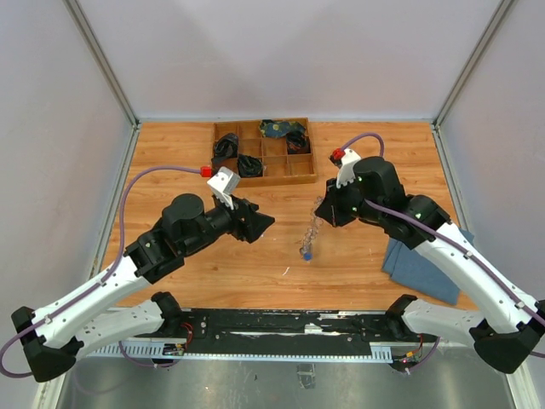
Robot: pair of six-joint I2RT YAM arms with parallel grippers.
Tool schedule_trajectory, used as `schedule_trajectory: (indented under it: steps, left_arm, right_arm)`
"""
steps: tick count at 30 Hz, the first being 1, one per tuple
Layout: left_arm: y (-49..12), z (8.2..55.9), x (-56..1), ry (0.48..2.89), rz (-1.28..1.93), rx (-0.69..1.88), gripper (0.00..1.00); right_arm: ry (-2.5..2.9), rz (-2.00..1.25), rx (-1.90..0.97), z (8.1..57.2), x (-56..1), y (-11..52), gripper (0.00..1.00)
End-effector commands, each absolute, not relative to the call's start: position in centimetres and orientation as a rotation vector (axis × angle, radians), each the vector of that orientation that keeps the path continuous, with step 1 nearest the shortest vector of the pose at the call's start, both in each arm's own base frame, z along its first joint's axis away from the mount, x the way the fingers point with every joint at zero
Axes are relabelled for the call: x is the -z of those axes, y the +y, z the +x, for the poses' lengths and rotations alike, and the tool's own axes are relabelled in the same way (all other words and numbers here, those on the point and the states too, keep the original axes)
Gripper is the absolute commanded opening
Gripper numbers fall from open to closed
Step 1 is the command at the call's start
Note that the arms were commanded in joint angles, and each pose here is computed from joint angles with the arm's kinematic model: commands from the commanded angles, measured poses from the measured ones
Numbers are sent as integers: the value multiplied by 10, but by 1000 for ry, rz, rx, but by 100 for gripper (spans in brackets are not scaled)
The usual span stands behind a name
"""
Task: Put the keys on the keyring
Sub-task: Pick up the keyring from the center of the board.
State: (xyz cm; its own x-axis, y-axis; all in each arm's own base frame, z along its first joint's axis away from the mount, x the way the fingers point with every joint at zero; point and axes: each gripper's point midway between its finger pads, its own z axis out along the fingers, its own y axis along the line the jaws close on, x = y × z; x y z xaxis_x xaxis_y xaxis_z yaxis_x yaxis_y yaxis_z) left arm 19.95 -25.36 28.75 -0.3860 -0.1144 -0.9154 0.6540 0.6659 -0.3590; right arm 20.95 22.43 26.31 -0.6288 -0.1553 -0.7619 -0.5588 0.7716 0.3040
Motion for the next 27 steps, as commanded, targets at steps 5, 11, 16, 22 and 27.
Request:
schedule_trajectory:
  steps: [5, 11, 16, 22, 27]
  left_arm:
    - [-273, 178, -328, 1567, 605, 987, 60]
    - [-285, 163, -351, 1438, 711, 1064, 44]
    - [-290, 151, -369, 1357, 767, 1121, 34]
    - [-294, 134, -395, 1260, 822, 1201, 30]
    - [-296, 132, -406, 1221, 836, 1213, 26]
  right_arm:
    - [1976, -803, -820, 187, -315, 242, 0]
    - [1754, -990, -903, 166, -343, 249, 1]
    - [1611, -1085, -974, 146, -365, 252, 1]
    - [1481, -1141, -1076, 125, -388, 256, 1]
    - [1425, -1145, -1113, 118, -401, 257, 1]
